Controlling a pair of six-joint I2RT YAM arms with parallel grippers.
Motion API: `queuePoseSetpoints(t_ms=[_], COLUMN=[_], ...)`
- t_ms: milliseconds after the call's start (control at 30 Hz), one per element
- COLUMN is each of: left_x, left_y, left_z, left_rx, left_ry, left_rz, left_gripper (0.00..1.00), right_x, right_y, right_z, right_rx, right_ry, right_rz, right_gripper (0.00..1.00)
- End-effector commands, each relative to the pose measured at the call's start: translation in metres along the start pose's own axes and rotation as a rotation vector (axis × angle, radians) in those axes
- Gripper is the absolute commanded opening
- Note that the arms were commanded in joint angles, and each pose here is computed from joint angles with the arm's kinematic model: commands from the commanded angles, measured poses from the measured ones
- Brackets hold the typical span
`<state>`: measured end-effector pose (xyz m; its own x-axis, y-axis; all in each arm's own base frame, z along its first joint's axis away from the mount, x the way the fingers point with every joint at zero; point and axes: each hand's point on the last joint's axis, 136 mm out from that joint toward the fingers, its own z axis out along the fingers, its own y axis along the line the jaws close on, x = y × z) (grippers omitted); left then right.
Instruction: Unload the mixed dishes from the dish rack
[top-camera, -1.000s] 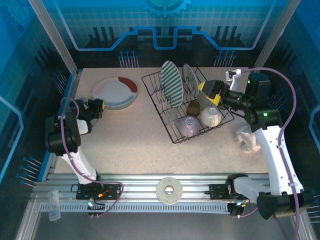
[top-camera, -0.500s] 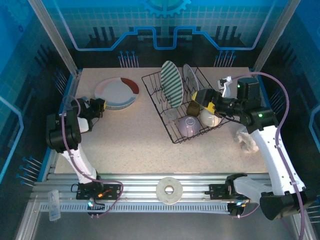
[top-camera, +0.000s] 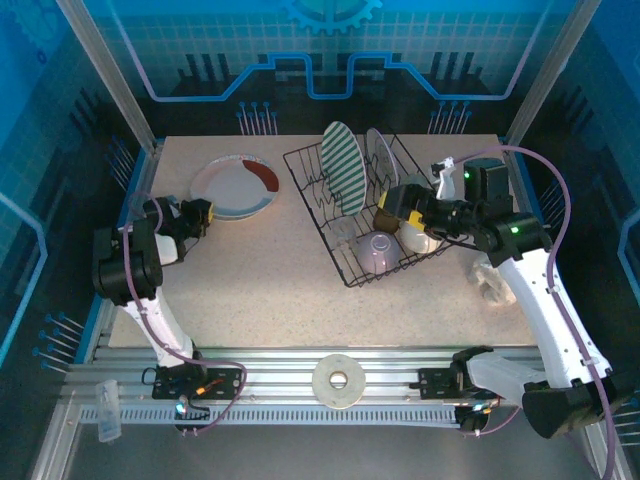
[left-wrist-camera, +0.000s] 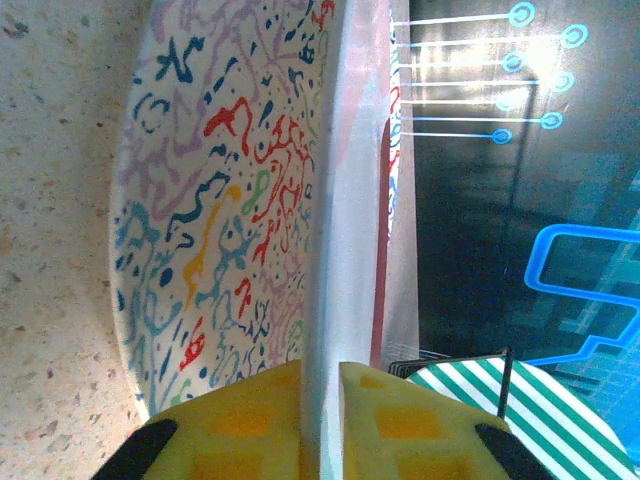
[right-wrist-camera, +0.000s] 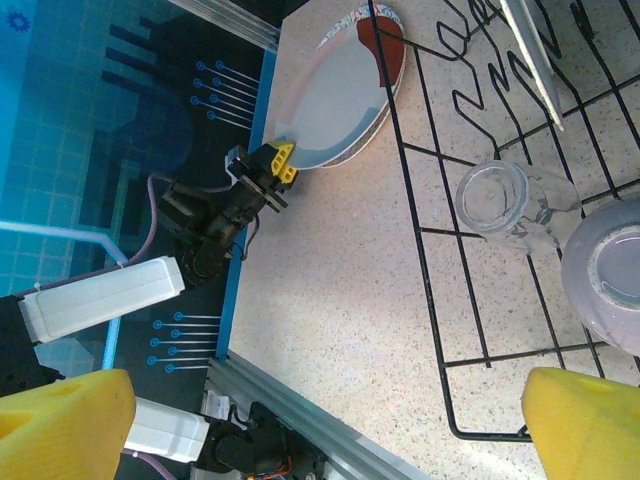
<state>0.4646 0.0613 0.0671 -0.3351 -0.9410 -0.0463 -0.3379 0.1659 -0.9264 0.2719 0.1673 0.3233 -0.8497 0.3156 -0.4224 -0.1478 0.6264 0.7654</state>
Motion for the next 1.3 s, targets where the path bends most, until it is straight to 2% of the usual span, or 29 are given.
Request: queuePoseSetpoints(t_ms=[0, 100, 267, 300, 400, 433, 700, 800, 933, 1133, 1267], left_x=[-0.003, -0.004, -0.004, -0.004, -0.003, -0.002, 0.0, 0.001, 0.001, 0.004, 0.006], left_y=[-0.011, -0.009, -0.011, -0.012, -0.017, -0.02, -0.039, -0.031, -0.023, -0.035, -0.027], left_z=[0.005, 0.007, 0.007, 0.007, 0.007, 0.007, 0.005, 0.002, 0.001, -0.001, -0.003], left_rx=[0.0, -0.043, -0.064, -0.071, -0.094, -0.101, -0.152, -0.26, -0.335, -0.417, -0.497], left_ry=[0.012, 0.026, 0.036, 0.04, 0.056, 0.061, 0.078, 0.093, 0.103, 0.13, 0.161], left_rz=[0.041, 0.052, 0.042, 0.039, 0.054, 0.069, 0.145, 0.138, 0.107, 0.158, 0.109], left_gripper=[0.23, 0.36, 0.49, 0.54, 0.81, 0.99, 0.99, 0.99, 0.99, 0.99, 0.99], right_x=[0.0, -0.001, -0.001, -0.001, -0.002, -0.002, -0.001, -0.002, -0.001, -0.001, 0.0], right_y=[0.007, 0.007, 0.008, 0.008, 0.007, 0.007, 0.007, 0.008, 0.008, 0.009, 0.008], right_z=[-0.002, -0.002, -0.002, -0.002, -0.002, -0.002, -0.002, -0.002, -0.002, -0.003, -0.002], right_rx=[-0.001, 0.001, -0.001, 0.0, 0.01, 0.012, 0.016, 0.014, 0.018, 0.026, 0.027], right_ry=[0.001, -0.002, -0.006, -0.007, -0.009, -0.01, -0.008, -0.009, -0.008, -0.009, -0.007], right_rz=[-0.029, -0.032, -0.033, -0.034, -0.034, -0.036, -0.041, -0.043, -0.047, -0.054, -0.054], right_gripper=[1.0, 1.0, 1.0, 1.0, 1.0, 1.0, 1.0, 1.0, 1.0, 1.0, 1.0])
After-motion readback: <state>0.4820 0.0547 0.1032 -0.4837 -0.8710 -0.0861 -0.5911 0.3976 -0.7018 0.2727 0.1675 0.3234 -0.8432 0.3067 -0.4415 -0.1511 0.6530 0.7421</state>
